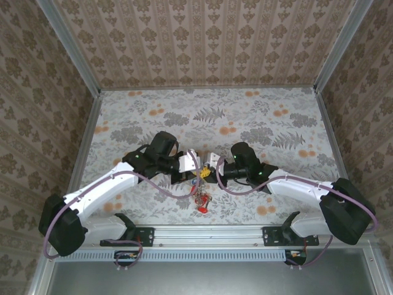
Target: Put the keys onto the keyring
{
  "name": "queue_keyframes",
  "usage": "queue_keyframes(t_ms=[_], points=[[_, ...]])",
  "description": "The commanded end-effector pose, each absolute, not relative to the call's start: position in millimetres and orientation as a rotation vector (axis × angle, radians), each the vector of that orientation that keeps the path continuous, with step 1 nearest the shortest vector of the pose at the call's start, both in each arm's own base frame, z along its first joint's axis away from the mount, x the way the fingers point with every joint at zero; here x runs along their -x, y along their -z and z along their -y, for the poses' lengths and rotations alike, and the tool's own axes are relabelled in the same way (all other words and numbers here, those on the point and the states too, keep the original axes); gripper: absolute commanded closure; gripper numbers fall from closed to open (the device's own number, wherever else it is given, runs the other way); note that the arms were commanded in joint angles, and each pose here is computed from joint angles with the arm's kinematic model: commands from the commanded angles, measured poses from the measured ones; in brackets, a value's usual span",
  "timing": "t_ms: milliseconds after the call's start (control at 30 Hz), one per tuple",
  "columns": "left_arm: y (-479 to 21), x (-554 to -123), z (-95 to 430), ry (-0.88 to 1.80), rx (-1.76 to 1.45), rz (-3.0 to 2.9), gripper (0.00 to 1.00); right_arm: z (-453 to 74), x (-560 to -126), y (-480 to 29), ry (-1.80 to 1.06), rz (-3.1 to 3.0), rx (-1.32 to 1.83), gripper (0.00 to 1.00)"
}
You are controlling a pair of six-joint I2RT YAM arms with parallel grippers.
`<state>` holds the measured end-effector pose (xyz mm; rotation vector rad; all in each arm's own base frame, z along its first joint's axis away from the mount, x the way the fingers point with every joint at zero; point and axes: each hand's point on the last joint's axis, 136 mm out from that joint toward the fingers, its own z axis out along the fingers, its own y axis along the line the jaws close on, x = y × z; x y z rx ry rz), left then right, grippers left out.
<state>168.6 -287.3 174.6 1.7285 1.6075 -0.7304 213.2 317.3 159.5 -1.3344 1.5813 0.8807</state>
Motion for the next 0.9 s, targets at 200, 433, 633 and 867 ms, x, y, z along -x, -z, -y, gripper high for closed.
queue_keyframes(t_ms=[200,433,633,867], points=[[-196,-167,281,0.791,-1.638,-1.636,0.71,-320,-212,-171,-0.948,-1.486,1.252,1.00],[-195,-165,265,0.738,-1.568,-1.634,0.60,-321,-210,-177,-0.959,-1.426,1.253,1.00],[-191,-161,270,0.793,-1.594,-1.623,0.61,-322,-208,-182,-0.963,-1.403,1.270,1.00],[-195,-161,279,0.813,-1.606,-1.589,0.63,-325,-206,-188,-0.986,-1.388,1.279,1.00]])
